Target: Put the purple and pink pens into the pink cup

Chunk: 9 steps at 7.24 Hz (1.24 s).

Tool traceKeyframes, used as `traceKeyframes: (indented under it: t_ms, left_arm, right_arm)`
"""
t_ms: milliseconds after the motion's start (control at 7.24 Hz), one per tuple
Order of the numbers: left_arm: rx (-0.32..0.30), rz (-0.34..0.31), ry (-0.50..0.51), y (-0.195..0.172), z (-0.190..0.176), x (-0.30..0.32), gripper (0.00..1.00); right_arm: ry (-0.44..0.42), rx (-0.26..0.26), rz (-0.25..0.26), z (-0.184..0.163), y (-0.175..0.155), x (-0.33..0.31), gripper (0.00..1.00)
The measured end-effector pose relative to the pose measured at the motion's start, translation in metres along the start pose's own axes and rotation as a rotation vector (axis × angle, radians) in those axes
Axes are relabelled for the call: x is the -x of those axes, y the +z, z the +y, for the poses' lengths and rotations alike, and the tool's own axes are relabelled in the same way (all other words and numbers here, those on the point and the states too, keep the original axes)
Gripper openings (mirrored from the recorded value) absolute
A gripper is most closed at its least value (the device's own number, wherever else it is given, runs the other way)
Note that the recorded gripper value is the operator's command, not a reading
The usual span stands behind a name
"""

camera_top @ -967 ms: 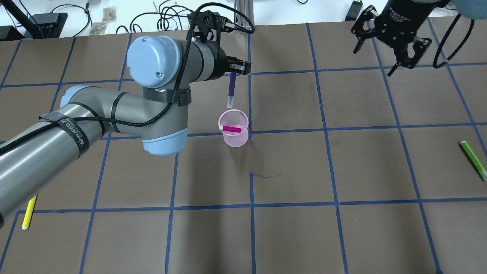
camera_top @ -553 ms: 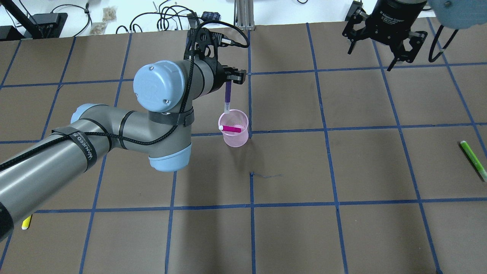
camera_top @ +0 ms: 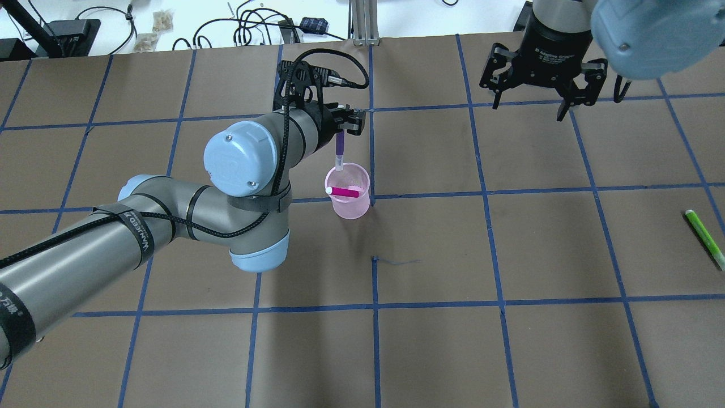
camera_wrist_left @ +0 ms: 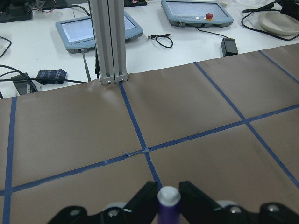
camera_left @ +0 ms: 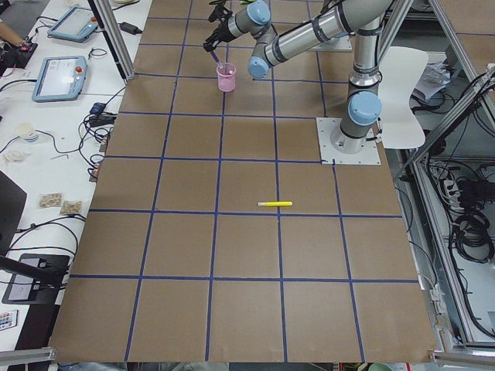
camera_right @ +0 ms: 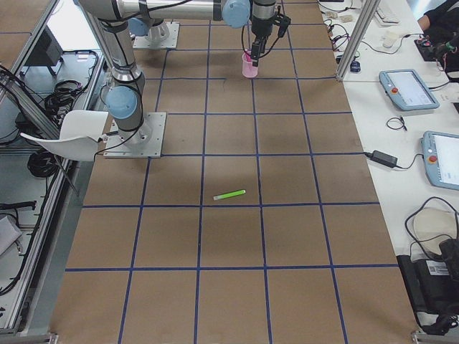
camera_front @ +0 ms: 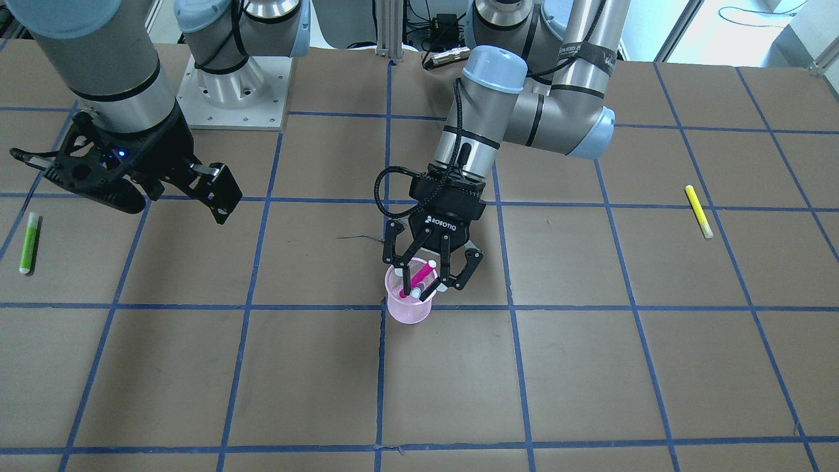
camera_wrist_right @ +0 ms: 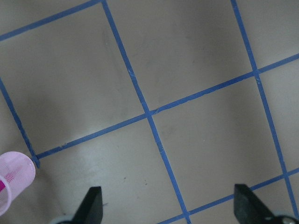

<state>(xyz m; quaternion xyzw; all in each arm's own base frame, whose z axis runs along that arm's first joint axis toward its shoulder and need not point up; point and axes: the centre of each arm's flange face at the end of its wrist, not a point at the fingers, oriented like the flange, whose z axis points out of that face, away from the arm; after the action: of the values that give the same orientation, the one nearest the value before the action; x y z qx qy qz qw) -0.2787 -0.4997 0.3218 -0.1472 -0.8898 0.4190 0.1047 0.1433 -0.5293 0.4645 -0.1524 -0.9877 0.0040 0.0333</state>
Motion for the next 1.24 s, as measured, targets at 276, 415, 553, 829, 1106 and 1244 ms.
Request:
traceKeyframes:
  t_ms: [276, 415, 553, 829, 1106, 1244]
  left_arm:
    - [0.007, 0.001, 0.001, 0.002, 0.008, -0.001, 0.01]
    - [0.012, 0.002, 0.001, 0.003, 0.013, -0.001, 0.01]
    - [0.014, 0.002, 0.001, 0.005, 0.016, -0.001, 0.01]
    - [0.023, 0.002, 0.000, 0.011, 0.022, -0.001, 0.05]
    - [0.030, 0.002, -0.001, 0.014, 0.024, 0.000, 0.27]
    - [0.033, 0.002, -0.004, 0.015, 0.025, -0.001, 0.31]
  right_arm:
    - [-0.048, -0.018, -0.002, 0.028, 0.018, -0.008, 1.00]
    - [-0.053, -0.052, -0.012, 0.039, 0.029, -0.012, 1.00]
    - [-0.054, -0.087, -0.026, 0.047, 0.035, -0.013, 1.00]
    - [-0.054, -0.116, -0.042, 0.051, 0.034, -0.016, 1.00]
    - [-0.052, -0.133, -0.049, 0.054, 0.028, -0.019, 1.00]
    - [-0.052, -0.140, -0.051, 0.055, 0.024, -0.019, 1.00]
